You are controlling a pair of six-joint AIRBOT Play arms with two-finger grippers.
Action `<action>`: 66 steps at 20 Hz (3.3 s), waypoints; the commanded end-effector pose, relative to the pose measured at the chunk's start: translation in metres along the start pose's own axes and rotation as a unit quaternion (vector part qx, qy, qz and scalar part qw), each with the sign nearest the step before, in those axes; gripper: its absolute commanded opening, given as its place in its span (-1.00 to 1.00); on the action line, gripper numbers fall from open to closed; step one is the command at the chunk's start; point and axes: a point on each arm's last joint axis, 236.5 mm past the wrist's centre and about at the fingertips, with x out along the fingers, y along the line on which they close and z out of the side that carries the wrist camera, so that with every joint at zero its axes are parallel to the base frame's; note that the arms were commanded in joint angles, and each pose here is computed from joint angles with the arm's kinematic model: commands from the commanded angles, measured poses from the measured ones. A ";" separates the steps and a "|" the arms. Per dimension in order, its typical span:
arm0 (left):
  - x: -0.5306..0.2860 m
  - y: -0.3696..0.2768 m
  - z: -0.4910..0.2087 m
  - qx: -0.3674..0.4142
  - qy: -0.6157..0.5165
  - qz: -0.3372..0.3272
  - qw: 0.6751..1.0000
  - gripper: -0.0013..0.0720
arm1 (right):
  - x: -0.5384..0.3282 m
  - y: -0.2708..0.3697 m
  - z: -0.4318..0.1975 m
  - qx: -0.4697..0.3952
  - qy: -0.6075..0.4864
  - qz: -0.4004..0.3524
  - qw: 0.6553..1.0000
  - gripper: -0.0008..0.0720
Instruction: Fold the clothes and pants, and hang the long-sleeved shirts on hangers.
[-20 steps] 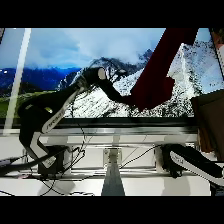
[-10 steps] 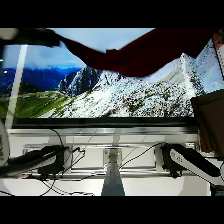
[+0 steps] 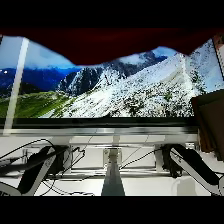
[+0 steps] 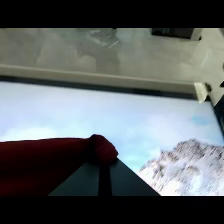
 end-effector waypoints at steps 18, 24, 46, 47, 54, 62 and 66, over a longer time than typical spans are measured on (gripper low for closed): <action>0.195 -0.183 -0.321 -0.145 0.345 -0.232 0.898 0.87 | 0.166 0.035 -0.284 0.136 0.198 0.045 0.970 -0.94; 0.099 -0.134 -0.423 -0.016 0.579 -0.225 0.784 0.87 | 0.170 0.030 -0.276 0.136 0.177 0.036 0.974 -0.94; -0.023 -0.304 -0.466 -0.141 0.589 -0.441 0.662 -0.92 | 0.160 0.024 -0.233 0.109 0.135 0.035 0.984 -0.94; -0.005 -0.299 -0.439 -0.143 0.560 -0.443 0.685 -0.92 | 0.156 0.022 -0.218 0.106 0.119 0.034 0.987 -0.94; 0.067 -0.212 -0.168 -0.094 0.220 -0.390 0.889 -0.92 | 0.072 0.033 -0.106 0.107 -0.012 0.059 0.992 -0.94; -0.030 -0.101 0.034 -0.081 -0.125 -0.210 0.966 -0.92 | -0.132 0.062 0.035 0.095 -0.266 0.104 0.954 -0.94; -0.096 -0.093 0.075 -0.068 -0.214 -0.186 0.957 -0.92 | -0.217 0.070 0.065 0.068 -0.350 0.103 0.928 -0.94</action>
